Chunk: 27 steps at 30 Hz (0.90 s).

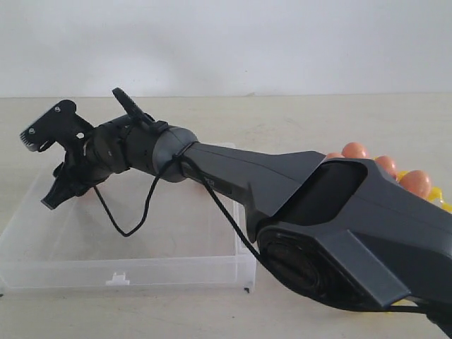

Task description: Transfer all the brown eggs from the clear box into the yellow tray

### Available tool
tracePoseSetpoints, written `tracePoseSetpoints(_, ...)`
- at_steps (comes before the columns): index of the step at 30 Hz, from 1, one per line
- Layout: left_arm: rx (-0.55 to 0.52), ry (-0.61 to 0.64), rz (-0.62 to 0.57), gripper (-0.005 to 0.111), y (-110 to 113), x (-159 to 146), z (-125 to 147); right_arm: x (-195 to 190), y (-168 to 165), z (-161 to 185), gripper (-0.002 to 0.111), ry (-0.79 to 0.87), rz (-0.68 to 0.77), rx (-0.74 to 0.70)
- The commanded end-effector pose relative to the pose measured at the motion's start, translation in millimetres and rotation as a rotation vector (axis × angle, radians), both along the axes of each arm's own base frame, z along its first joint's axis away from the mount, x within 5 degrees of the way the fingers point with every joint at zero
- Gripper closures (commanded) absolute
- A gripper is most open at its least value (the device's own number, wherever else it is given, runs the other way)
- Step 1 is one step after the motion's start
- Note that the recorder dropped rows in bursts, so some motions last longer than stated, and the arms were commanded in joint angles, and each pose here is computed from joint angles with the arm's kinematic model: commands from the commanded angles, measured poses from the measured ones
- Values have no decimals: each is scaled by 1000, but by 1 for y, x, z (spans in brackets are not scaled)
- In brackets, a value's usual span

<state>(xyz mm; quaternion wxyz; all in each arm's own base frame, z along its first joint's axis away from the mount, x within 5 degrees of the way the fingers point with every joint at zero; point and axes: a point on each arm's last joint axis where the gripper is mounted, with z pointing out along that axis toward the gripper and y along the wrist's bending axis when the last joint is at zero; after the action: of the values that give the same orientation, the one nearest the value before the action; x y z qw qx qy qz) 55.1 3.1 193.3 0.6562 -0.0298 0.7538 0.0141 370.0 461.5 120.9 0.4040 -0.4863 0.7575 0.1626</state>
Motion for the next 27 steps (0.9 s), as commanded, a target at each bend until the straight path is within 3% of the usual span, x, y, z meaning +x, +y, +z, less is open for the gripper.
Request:
tracePoseSetpoints(1,2,6,1,111,0,0,-1,-1,0,4,108,12,-1,0)
tracePoseSetpoints(10,2,6,1,111,0,0,-1,-6,-6,30,106,113,-57,-5)
tracePoseSetpoints(21,2,6,1,111,0,0,-1,-24,-30,74,106,251,-72,-198)
tracePoseSetpoints(27,2,6,1,111,0,0,-1,-28,-37,81,106,275,-82,-265)
